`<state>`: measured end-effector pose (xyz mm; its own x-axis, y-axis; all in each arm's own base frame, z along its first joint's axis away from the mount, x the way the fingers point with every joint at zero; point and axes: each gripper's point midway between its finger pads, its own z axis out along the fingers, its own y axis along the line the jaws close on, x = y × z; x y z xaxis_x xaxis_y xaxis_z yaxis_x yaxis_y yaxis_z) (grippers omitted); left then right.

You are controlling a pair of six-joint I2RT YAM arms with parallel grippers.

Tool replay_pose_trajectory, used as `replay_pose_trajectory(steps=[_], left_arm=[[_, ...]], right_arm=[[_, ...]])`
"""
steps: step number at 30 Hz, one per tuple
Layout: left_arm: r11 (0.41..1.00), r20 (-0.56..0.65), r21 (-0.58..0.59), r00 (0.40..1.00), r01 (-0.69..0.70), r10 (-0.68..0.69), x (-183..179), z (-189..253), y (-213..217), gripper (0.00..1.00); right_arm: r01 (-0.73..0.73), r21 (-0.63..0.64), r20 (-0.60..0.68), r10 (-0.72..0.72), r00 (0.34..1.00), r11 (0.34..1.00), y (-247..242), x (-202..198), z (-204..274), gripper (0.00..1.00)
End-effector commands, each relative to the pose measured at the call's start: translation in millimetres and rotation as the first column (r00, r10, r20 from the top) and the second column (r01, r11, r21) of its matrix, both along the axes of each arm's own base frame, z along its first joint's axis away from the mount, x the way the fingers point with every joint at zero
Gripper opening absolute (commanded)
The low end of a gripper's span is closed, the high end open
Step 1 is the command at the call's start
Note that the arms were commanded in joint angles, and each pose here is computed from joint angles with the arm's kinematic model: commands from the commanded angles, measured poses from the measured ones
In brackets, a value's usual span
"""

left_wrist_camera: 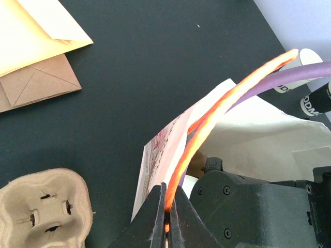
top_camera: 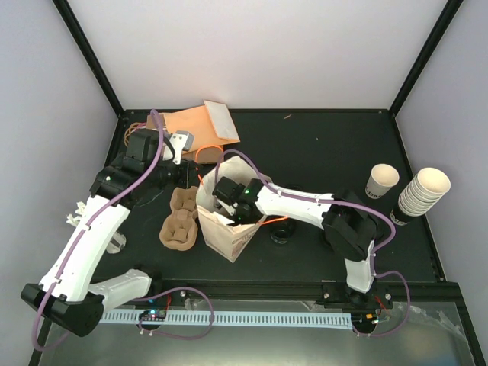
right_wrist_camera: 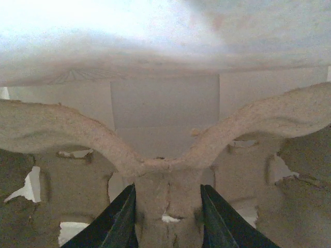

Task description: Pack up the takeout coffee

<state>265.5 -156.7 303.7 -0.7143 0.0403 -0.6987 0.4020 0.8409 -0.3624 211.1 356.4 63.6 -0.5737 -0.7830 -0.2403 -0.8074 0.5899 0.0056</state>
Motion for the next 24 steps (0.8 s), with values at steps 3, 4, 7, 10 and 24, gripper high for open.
replay_pose_trajectory(steps=[3,4,7,10,24], left_arm=[[1.000,0.043,-0.009,0.999,0.009,-0.009,-2.4,8.7,2.0,0.01],[1.000,0.045,-0.008,0.999,0.008,-0.008,-2.7,9.1,2.3,0.01],[1.000,0.046,-0.007,0.999,0.009,-0.008,-2.6,9.3,2.5,0.02],[1.000,0.045,-0.008,0.999,0.007,-0.006,-2.7,9.0,2.8,0.02],[1.000,0.040,-0.008,0.999,0.008,-0.008,-2.4,7.6,2.3,0.02]], right_arm=[[-0.013,-0.034,-0.034,0.012,0.999,0.999,-4.0,-8.5,-23.5,0.33],[-0.010,-0.034,-0.032,0.009,0.999,0.999,-4.5,-8.4,-24.6,0.33],[-0.005,-0.040,-0.032,0.003,0.999,0.999,-6.2,-8.6,-29.8,0.33],[0.002,-0.044,-0.033,-0.003,0.999,0.999,-7.5,-8.9,-35.0,0.33],[0.012,-0.067,-0.030,-0.014,0.999,0.998,-10.5,-10.6,-52.9,0.33]])
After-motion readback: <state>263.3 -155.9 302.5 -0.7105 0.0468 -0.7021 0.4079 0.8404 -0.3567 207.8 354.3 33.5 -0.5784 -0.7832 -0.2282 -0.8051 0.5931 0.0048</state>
